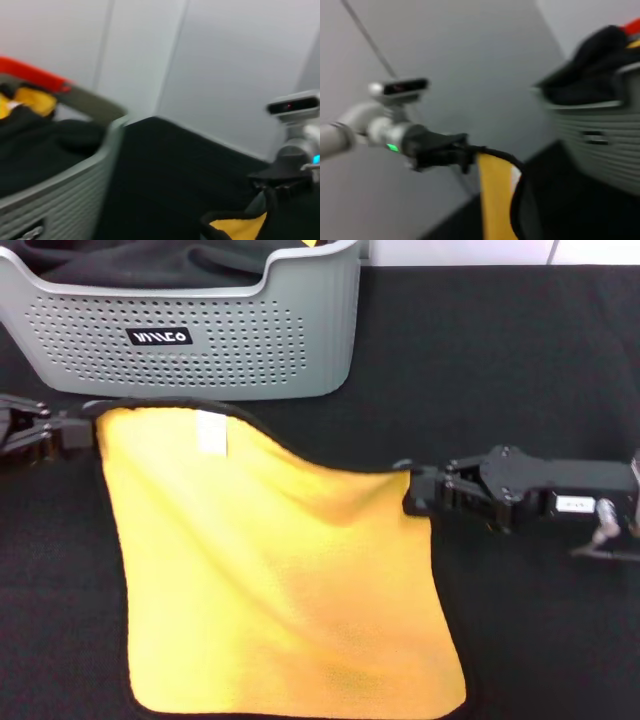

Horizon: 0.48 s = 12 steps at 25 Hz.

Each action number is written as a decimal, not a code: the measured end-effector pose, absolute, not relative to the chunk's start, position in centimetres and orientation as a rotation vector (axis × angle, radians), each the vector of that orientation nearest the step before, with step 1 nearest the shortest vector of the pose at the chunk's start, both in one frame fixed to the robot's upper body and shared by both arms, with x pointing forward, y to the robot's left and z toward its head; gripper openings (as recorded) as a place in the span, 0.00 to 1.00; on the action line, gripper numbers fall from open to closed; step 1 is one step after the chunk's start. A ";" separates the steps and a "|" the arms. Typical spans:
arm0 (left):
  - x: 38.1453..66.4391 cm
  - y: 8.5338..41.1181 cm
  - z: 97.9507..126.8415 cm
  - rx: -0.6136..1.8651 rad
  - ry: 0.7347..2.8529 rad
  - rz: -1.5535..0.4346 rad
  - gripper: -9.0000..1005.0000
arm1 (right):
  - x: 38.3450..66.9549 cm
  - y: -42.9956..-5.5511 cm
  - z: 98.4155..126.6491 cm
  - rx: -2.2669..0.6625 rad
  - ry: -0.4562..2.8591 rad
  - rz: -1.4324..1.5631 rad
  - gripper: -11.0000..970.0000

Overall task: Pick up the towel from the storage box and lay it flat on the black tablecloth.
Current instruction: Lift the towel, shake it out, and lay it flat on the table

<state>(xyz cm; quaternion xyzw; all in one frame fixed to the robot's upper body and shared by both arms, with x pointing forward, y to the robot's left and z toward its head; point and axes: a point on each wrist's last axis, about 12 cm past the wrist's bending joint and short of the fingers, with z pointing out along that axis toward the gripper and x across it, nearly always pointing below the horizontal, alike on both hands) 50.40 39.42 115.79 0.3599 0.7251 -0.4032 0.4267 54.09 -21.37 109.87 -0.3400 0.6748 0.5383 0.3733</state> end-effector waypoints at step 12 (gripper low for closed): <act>54.1 37.5 113.7 0.844 1.946 -0.886 0.03 | 57.9 -21.7 109.7 -0.802 1.788 1.059 0.06</act>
